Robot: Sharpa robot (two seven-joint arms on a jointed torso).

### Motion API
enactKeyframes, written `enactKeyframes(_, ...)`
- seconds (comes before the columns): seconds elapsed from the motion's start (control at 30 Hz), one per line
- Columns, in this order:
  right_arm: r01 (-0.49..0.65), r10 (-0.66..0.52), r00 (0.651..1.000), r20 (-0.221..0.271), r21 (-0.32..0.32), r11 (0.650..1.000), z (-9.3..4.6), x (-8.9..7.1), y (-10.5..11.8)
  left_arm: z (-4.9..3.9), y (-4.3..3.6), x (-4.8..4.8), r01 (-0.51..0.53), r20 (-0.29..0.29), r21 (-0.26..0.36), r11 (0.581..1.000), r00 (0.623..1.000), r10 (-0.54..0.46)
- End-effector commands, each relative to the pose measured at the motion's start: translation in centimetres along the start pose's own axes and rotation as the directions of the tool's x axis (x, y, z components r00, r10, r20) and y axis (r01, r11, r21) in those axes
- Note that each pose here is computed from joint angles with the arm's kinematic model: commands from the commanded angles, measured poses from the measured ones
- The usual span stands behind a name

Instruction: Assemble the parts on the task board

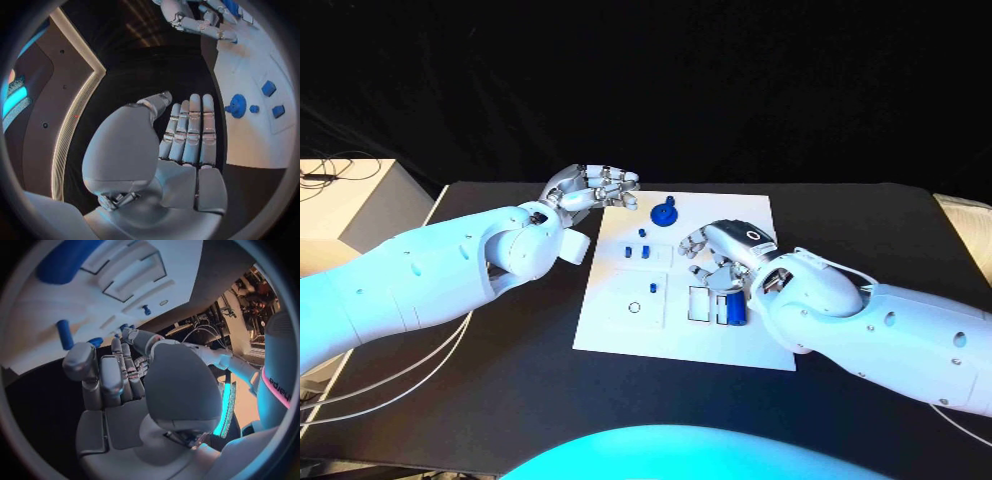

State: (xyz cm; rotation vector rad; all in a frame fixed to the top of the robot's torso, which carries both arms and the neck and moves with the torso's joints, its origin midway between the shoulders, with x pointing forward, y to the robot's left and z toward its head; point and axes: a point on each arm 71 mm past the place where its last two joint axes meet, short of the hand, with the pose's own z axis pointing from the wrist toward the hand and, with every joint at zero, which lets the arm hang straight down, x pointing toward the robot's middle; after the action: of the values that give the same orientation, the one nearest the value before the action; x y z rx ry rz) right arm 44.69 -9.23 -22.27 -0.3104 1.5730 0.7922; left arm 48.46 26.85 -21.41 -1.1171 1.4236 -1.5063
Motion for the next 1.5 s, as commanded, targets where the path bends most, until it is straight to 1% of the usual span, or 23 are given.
enactKeyframes(0.03,-0.025,0.025,0.996,-0.086,-0.002,1.0,-0.5,-1.0,-1.5,0.01,-0.12,0.1,0.006,-0.017,0.013,1.0,1.0,-0.006)
enactKeyframes(0.13,-0.01,0.012,0.994,-0.113,0.019,1.0,-1.1,-2.1,-3.2,-0.01,-0.08,0.05,0.006,-0.016,0.013,1.0,1.0,-0.006)
enactKeyframes(0.27,0.028,-0.022,0.99,-0.139,0.039,0.999,-1.5,-2.8,-4.8,-0.04,0.0,0.03,0.008,-0.017,0.011,1.0,1.0,-0.008)
enactKeyframes(0.4,0.076,-0.068,0.986,-0.15,0.048,0.996,-1.5,-3.1,-5.5,-0.03,0.07,0.07,0.01,-0.019,0.01,1.0,1.0,-0.01)
enactKeyframes(0.5,0.114,-0.103,0.982,-0.157,0.063,0.992,-1.3,-3.2,-5.8,-0.02,0.13,0.11,0.011,-0.02,0.01,1.0,1.0,-0.011)
enactKeyframes(0.7,0.148,-0.135,0.979,-0.151,0.081,0.986,-0.5,-3.0,-5.8,0.01,0.18,0.15,0.012,-0.021,0.009,1.0,1.0,-0.012)
enactKeyframes(1.03,0.155,-0.142,0.976,-0.163,0.07,0.986,0.6,-2.2,-5.0,0.0,0.18,0.16,0.012,-0.021,0.008,1.0,1.0,-0.012)
enactKeyframes(1.33,0.161,-0.144,0.97,-0.196,0.074,0.984,0.9,-1.4,-4.7,-0.05,0.15,0.15,0.012,-0.021,0.007,1.0,1.0,-0.012)
enactKeyframes(1.5,0.165,-0.147,0.968,-0.204,0.071,0.984,1.0,-1.2,-4.5,-0.06,0.14,0.16,0.012,-0.021,0.007,1.0,1.0,-0.011)
